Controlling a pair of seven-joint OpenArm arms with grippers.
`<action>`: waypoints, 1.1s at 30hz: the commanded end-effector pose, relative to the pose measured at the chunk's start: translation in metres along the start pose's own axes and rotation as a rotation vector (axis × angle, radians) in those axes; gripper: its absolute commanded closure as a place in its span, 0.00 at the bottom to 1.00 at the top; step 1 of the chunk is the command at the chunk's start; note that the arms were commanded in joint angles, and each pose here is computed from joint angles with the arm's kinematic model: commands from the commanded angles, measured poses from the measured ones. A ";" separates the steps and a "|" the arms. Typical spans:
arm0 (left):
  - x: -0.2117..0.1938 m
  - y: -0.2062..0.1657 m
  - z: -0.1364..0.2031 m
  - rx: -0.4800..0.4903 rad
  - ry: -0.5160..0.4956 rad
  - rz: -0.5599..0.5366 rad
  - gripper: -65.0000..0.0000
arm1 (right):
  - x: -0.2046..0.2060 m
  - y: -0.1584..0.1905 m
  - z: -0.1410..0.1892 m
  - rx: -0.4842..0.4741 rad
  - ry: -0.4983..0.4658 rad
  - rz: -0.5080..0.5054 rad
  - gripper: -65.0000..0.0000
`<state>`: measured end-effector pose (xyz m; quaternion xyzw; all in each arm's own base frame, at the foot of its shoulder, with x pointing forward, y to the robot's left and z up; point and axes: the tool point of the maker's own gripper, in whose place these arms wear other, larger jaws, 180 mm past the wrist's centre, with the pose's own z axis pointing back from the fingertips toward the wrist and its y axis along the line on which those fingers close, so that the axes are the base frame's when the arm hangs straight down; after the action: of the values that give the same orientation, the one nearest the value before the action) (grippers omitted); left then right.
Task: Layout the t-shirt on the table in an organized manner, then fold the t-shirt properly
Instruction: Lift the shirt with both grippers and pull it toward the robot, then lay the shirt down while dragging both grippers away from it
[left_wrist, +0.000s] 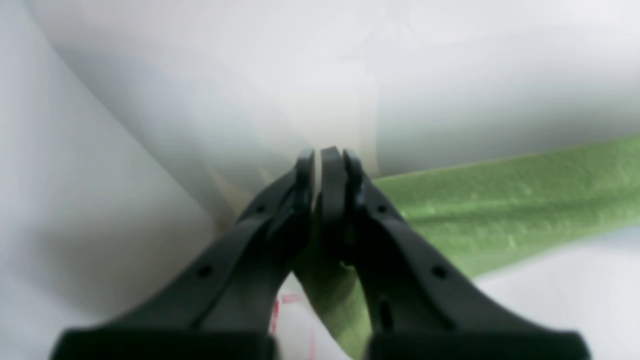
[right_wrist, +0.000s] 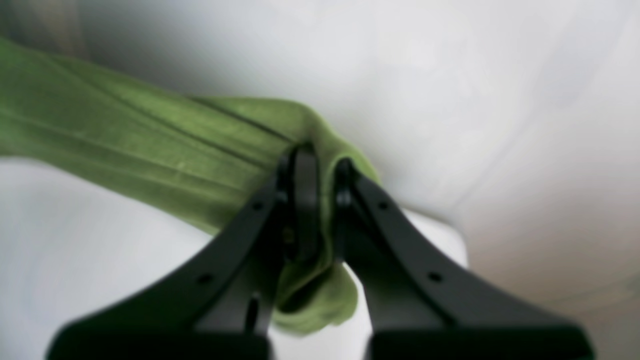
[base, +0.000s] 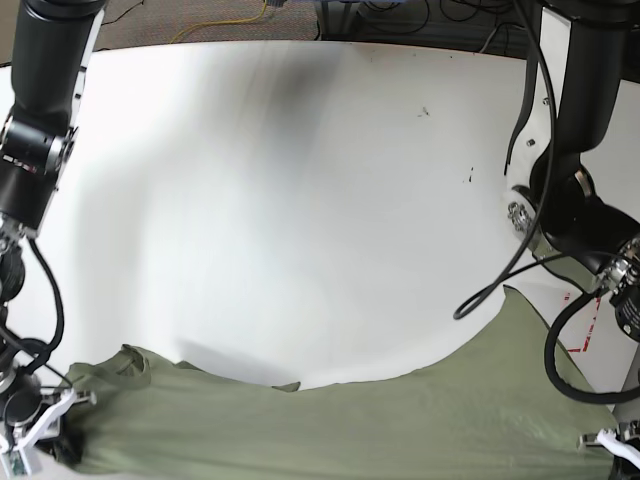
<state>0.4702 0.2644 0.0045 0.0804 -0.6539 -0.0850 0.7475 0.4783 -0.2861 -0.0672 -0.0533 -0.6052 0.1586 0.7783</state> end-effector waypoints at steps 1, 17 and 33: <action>0.003 0.006 0.010 0.029 -0.035 -0.014 1.00 | -0.009 -0.017 0.017 -0.073 -0.007 0.005 1.00; -0.150 -0.032 0.050 -0.004 0.256 -0.098 1.00 | -0.169 0.060 0.054 0.014 0.237 -0.119 1.00; -0.291 -0.023 0.124 0.004 0.605 -0.064 1.00 | -0.251 0.101 0.095 0.076 0.403 -0.188 1.00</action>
<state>0.3124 0.2958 -0.2742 0.1003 -0.3939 -0.0851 0.9097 0.3103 -0.2654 -0.3164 0.0285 -0.4181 0.0956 0.9029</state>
